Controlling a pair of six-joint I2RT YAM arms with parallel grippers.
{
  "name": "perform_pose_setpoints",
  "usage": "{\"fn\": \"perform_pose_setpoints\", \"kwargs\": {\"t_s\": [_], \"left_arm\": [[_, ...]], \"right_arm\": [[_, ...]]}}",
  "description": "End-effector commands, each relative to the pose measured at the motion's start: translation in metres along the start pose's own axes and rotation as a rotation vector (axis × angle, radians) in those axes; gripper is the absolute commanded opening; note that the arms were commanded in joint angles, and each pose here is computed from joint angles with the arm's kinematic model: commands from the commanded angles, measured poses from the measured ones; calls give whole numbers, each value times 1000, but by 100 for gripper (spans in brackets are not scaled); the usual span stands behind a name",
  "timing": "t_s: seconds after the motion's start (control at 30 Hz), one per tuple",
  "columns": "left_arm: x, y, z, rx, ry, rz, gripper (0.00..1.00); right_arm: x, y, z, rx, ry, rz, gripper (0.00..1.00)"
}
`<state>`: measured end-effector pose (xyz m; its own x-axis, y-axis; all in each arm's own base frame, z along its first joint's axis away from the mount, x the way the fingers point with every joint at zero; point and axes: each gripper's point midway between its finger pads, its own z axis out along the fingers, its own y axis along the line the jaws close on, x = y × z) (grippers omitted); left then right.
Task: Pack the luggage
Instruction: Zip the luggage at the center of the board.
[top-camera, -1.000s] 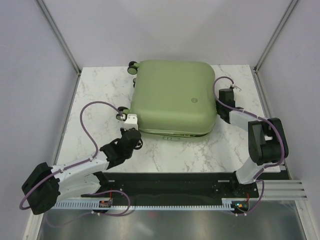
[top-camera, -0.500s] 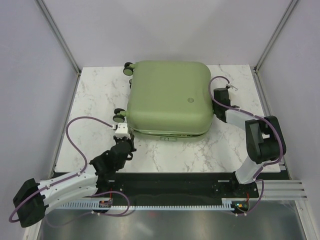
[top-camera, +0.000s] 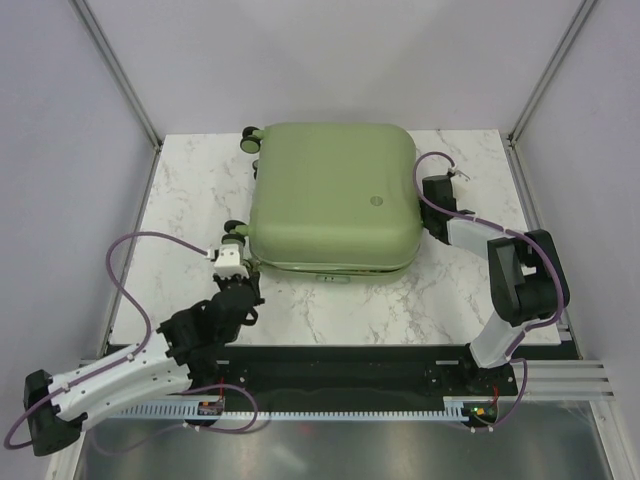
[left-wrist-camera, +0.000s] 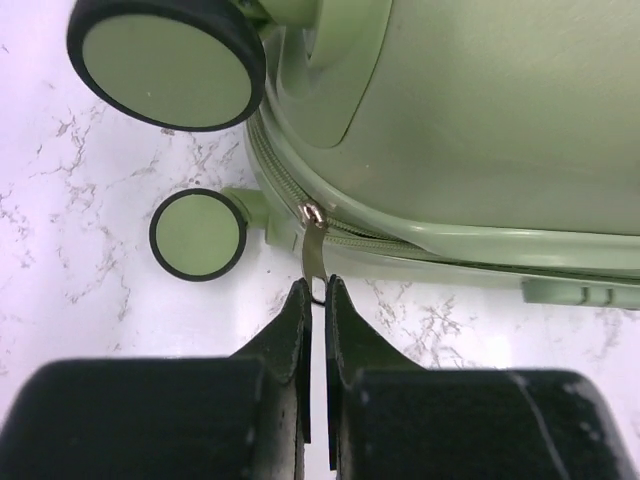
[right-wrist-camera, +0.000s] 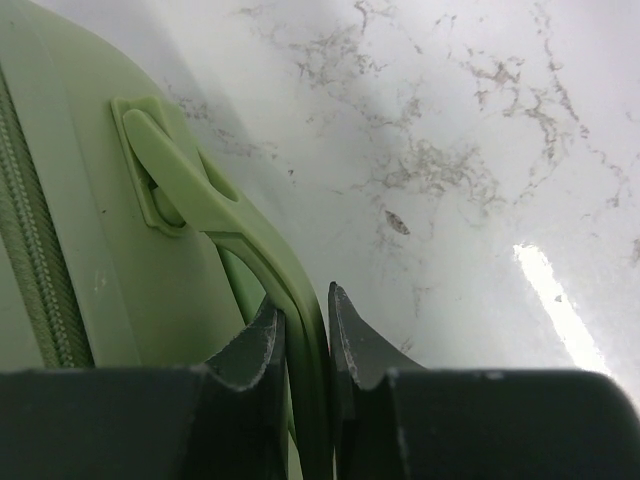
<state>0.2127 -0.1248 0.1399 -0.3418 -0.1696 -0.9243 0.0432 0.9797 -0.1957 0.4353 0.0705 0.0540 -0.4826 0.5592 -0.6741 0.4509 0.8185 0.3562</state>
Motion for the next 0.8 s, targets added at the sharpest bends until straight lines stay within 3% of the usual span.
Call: {"fn": "perform_pose_setpoints", "kwargs": {"t_s": [0.0,0.07,0.2,0.27,0.4,0.5,0.63,0.77], "left_arm": [[-29,-3,-24,53,-25,-132,8],[-27,-4,-29,103,-20,-116,12],[-19,-15,-33,197,-2,-61,32],[-18,-17,-35,226,-2,-52,37],[-24,-12,-40,250,-55,-114,49],[-19,-13,-32,230,-58,-91,50],[7,-22,-9,139,88,60,51],[4,-16,2,58,106,91,54]], "right_arm": [[58,-58,7,265,98,6,0],[59,-59,7,263,102,7,0],[60,-56,7,248,112,5,0],[59,-54,7,242,111,-1,0],[59,-50,6,224,118,0,0],[61,-49,6,218,126,3,0],[59,-49,5,215,124,-7,0],[57,-47,5,204,122,-2,0]]}}
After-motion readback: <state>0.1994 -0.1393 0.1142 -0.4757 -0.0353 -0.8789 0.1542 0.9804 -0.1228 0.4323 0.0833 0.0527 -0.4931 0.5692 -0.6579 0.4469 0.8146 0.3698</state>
